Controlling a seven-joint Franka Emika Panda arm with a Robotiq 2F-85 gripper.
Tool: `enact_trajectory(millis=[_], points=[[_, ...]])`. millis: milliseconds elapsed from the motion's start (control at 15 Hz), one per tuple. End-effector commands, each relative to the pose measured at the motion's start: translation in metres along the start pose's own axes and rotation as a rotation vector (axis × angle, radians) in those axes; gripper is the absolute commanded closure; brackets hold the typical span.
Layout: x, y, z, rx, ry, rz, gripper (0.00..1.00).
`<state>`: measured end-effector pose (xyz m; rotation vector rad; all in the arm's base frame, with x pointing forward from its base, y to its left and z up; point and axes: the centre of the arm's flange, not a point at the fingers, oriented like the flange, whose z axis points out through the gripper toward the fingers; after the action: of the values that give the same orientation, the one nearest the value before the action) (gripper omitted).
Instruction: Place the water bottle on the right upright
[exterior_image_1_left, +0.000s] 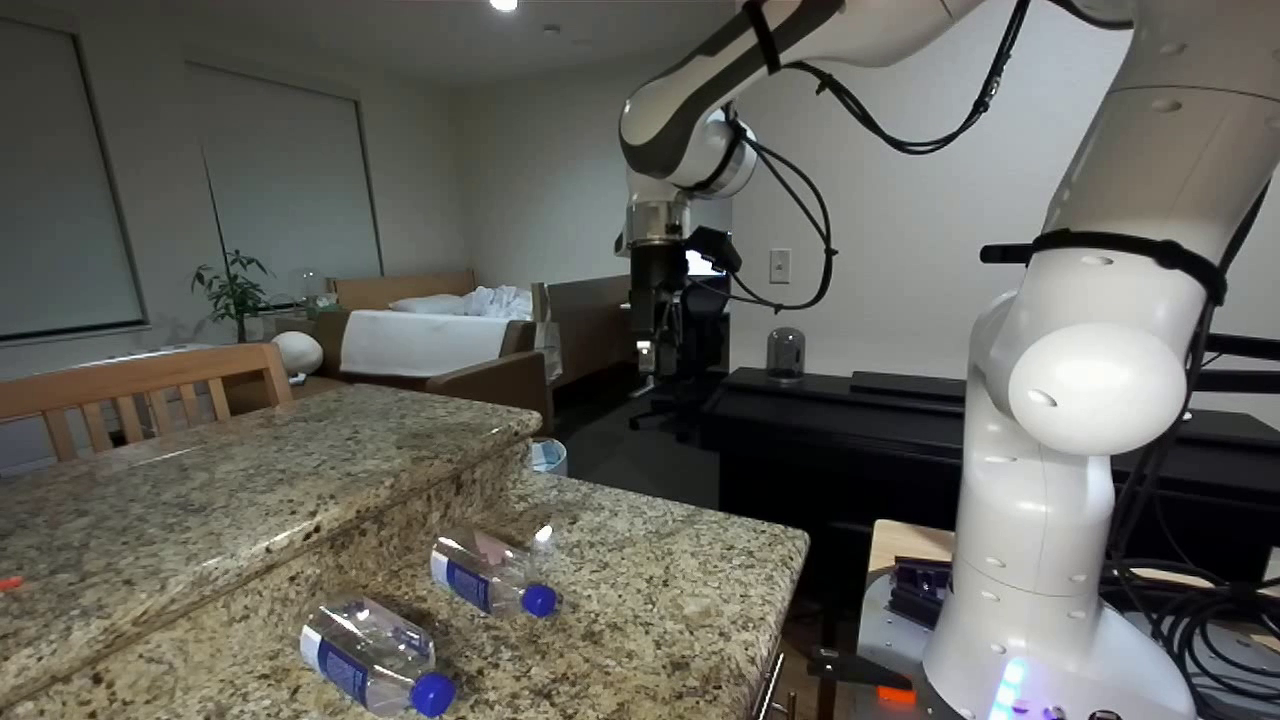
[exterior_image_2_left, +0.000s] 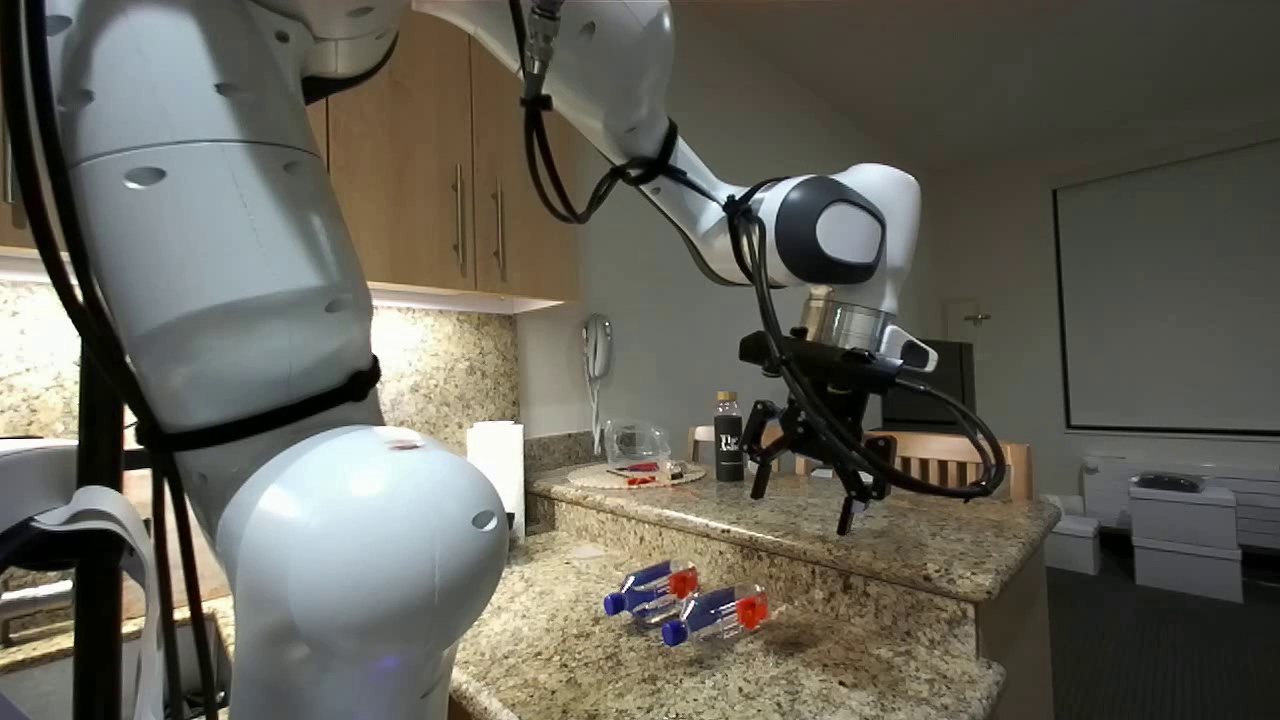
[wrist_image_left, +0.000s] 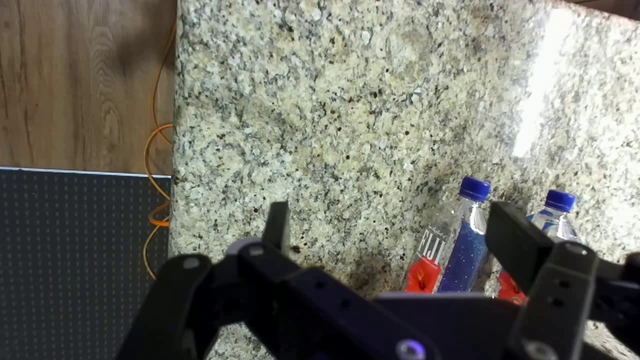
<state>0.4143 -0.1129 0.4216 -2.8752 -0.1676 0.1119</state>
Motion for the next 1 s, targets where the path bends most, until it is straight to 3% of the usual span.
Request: enact_trajectory(millis=[0,533,933], points=[[0.000,0.000,0.000,0.000,-0.001,0.000,0.00],[0.000,0.000,0.000,0.000,-0.002,-0.001,0.00],[0.006,-0.036,0.043,0.004,-0.036,-0.050,0.00]])
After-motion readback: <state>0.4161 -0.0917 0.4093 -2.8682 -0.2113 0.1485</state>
